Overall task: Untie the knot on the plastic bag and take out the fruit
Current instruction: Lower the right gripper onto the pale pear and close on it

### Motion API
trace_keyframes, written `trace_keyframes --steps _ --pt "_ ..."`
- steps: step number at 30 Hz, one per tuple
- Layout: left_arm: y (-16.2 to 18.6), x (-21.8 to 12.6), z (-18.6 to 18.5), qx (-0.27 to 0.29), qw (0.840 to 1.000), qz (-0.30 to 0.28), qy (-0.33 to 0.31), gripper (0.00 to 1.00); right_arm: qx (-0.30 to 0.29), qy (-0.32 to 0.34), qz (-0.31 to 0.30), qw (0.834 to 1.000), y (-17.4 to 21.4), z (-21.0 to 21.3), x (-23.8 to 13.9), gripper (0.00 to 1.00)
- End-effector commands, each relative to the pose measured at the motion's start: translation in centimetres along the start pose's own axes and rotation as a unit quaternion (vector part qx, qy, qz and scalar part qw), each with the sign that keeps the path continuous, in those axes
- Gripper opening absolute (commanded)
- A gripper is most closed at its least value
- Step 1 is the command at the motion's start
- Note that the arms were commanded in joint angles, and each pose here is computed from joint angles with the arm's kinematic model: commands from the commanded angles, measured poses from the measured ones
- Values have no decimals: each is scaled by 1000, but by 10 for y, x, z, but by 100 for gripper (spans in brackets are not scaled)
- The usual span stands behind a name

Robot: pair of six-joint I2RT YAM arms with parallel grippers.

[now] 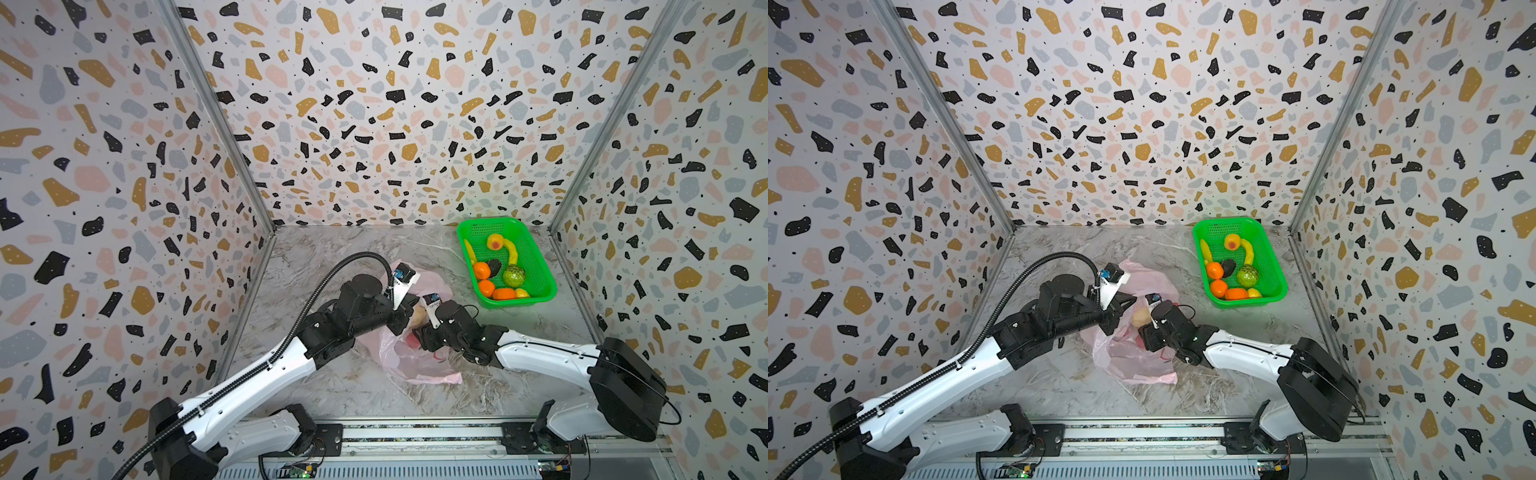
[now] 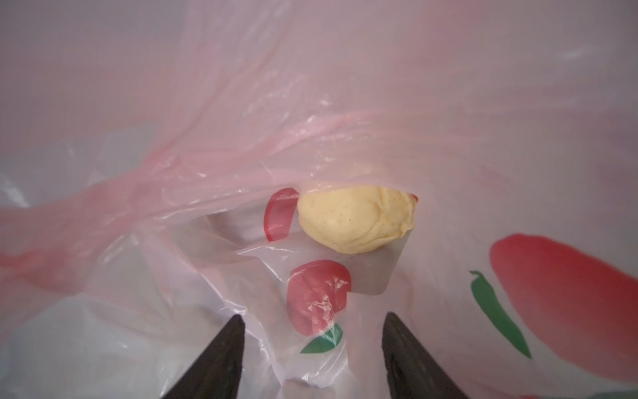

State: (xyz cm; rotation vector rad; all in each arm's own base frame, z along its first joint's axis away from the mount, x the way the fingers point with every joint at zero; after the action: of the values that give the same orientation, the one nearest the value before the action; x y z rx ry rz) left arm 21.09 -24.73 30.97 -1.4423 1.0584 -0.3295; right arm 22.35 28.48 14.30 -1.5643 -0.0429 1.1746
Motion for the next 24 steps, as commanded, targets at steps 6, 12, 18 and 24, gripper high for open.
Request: trace_keyframes --steps 6,12,18,24 --pt "-7 7 14 32 998 -10 -53 0 -5 -21 -54 998 -25 10 24 92" --pt "-3 10 18 45 998 -9 -50 0 9 20 -66 998 -38 4 43 96" --pt "5 15 15 37 999 -5 -21 0 17 59 -49 997 -38 -9 66 100" --pt "8 16 14 34 999 0 -10 0 35 78 -30 996 -29 -25 92 100"
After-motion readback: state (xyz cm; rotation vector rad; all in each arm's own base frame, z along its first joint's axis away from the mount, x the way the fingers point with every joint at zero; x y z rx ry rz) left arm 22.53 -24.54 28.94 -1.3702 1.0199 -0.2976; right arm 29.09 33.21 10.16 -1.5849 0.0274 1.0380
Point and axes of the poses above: each gripper's point midway between its finger pads, its own x axis out along the fingers, its own z axis along the line the jaws close on, y = z × x, the point moved 5 cm from there along -x, back along the fingers, and after that the axes turned 8 degrees about -x, right-handed, at the moved point
